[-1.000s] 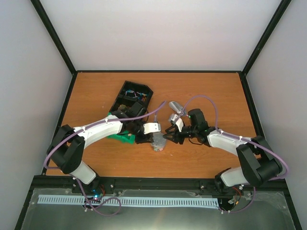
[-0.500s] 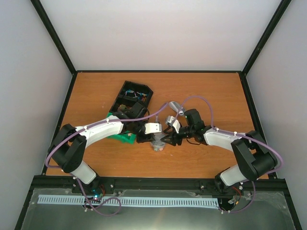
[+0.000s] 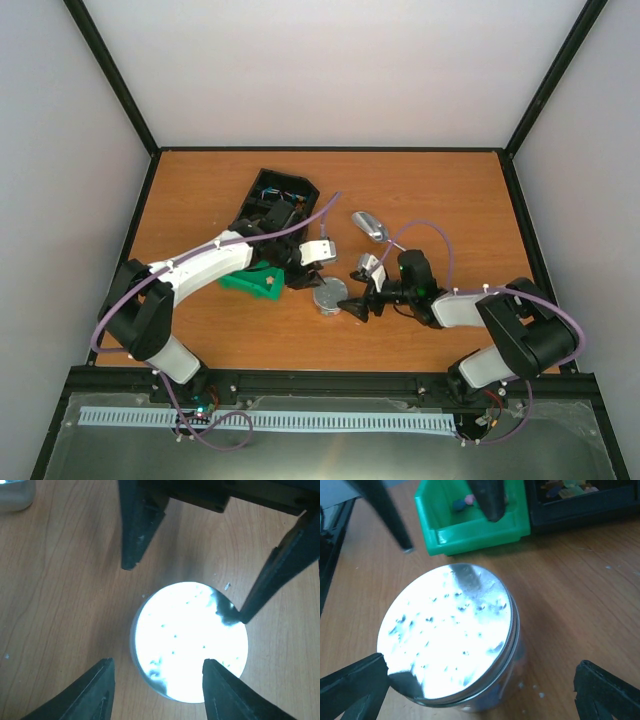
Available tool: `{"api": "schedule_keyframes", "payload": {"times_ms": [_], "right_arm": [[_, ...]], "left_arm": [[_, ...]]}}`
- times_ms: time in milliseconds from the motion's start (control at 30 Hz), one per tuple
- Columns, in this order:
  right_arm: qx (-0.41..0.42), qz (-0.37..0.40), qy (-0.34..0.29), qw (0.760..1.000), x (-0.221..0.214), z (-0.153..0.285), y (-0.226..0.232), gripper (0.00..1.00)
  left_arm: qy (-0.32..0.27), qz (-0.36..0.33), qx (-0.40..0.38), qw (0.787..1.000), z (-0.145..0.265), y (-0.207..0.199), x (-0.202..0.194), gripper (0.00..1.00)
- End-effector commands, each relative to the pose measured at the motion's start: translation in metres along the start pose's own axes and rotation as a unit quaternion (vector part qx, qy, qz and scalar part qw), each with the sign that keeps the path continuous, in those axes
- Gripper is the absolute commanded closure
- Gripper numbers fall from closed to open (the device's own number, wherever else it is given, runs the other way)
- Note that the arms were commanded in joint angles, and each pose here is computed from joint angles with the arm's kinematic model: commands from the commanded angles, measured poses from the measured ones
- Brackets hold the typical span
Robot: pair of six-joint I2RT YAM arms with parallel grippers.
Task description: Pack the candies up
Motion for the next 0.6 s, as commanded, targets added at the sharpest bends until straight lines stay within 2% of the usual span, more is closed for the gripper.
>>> {"api": "schedule_keyframes", "payload": {"times_ms": [0,200,433,567], "right_arm": [[0.009,0.07,-0.055,0.996,0.008,0.006,0.007,0.0],[0.02,0.052,-0.036,0.998,-0.001,0.002,0.008,0.0],[0.054,0.035,-0.069,0.996,0.021,0.005,0.018,0.0],[0.09,0.047,-0.014,0.995,-0.003,-0.001,0.034,0.0]], "left_arm": [[-0.024,0.015,-0.001,1.0,0.014,0.0,0.016,0.48],[-0.03,0.01,0.001,0.999,0.015,-0.005,0.01,0.44],[-0.03,0.004,0.0,1.0,0.016,-0.01,0.005,0.43],[-0.022,0.002,-0.001,1.0,0.014,-0.01,0.002,0.43]]}}
Point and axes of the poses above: each gripper's point midway between its finger pads, its own z axis back along the fingers, its own y axis along the line the jaws close on, x = y × z, the point moved 4 cm from there along z, back along the fingers, and after that the axes turned 1 degree about -z, right-handed, at the moved point
